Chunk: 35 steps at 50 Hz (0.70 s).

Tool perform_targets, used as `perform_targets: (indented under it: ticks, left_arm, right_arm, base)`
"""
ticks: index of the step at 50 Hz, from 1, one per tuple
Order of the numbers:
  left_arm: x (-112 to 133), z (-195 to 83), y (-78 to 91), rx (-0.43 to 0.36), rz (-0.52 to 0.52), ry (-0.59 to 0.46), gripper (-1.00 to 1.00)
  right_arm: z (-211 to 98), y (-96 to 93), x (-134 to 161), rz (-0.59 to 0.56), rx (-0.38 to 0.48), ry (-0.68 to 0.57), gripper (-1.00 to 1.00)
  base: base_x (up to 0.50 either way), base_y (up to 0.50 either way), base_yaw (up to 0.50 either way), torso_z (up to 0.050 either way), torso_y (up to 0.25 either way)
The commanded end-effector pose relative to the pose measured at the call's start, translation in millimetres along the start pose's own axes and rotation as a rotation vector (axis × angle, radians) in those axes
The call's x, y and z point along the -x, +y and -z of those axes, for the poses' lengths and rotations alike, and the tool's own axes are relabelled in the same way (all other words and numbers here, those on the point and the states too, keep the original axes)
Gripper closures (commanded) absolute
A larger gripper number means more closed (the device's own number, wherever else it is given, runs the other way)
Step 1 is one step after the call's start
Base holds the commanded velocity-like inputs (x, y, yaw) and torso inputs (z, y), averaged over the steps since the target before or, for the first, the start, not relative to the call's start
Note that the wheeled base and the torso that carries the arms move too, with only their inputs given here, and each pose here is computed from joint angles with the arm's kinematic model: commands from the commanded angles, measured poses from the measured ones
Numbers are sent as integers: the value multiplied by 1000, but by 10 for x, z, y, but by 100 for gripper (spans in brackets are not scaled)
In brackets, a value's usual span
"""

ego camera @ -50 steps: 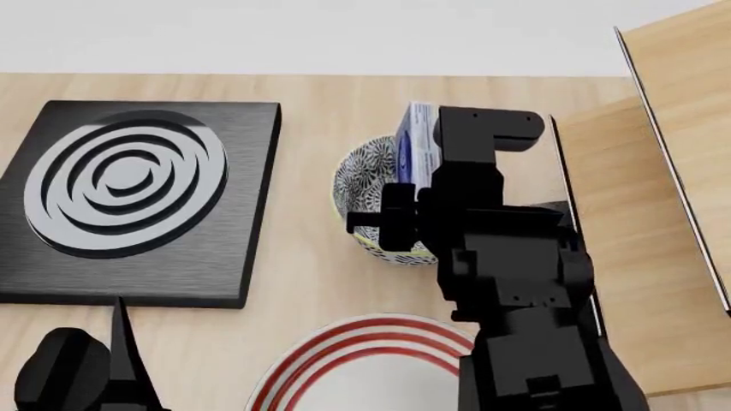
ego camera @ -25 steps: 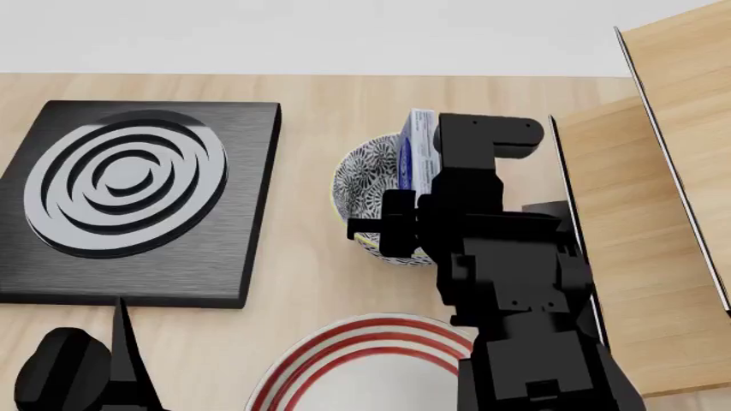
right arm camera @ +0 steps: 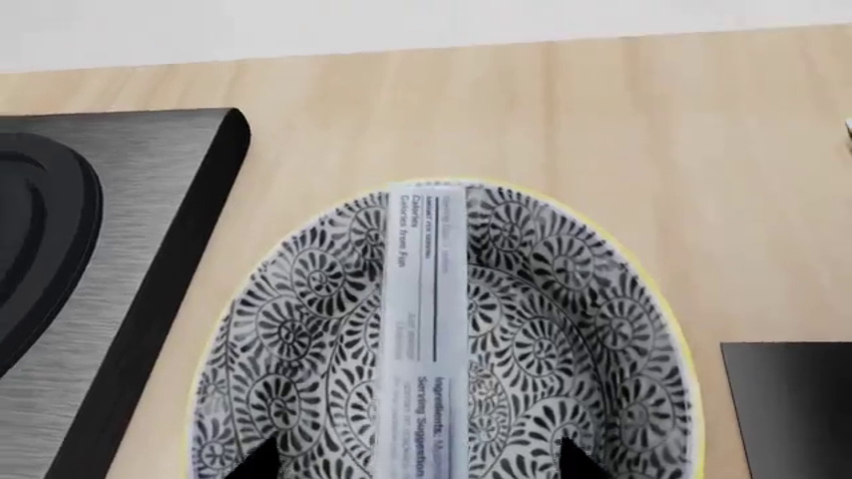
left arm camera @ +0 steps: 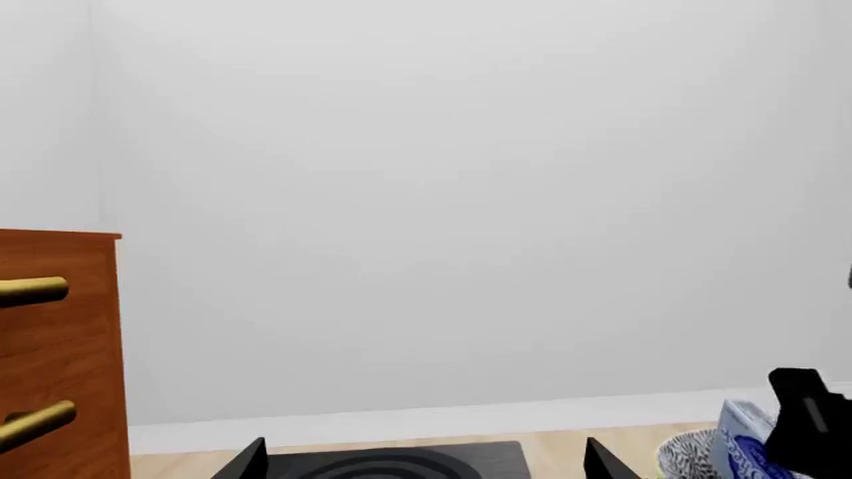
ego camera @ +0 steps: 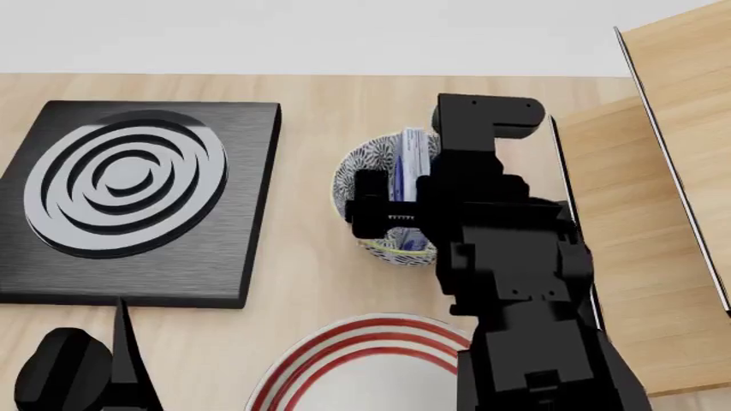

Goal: Pick up the cream cheese and put it in the bowl.

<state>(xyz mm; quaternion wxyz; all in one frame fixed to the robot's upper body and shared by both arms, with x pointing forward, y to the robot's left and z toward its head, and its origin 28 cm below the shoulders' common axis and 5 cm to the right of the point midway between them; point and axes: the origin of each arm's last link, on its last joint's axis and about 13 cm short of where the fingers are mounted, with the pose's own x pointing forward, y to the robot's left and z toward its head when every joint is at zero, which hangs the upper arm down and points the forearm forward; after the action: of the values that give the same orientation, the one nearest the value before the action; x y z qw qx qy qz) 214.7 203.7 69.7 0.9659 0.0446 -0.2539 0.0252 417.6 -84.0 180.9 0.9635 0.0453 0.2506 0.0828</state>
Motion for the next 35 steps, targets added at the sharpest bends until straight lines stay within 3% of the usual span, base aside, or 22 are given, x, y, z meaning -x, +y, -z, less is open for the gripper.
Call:
perform_targets:
  ticks: [1, 6, 20, 28, 35]
  left_arm:
    - [1, 9, -2, -6, 0, 3, -100]
    - [1, 18, -5, -11, -1, 5, -100]
    - [-3, 35, -7, -18, 1, 14, -100]
    - [-5, 53, -8, -22, 1, 24, -100]
    - [-7, 60, -4, -21, 1, 31, -100]
  right_arm:
    - [-243, 29, 53, -12, 35, -100, -100]
    - [-401, 20, 118, -17, 36, -141, -100]
    - [-498, 92, 853, -45, 42, -285, -100]
    - [-322, 157, 1250, -51, 68, -369, -100]
    - [33, 165, 1572, -62, 77, -432, -100]
  base:
    - [0, 0, 0, 0, 0]
    - [0, 0, 0, 0, 0]
    - [0, 0, 0, 0, 0]
    - [0, 0, 0, 0, 0]
    - [0, 0, 0, 0, 0]
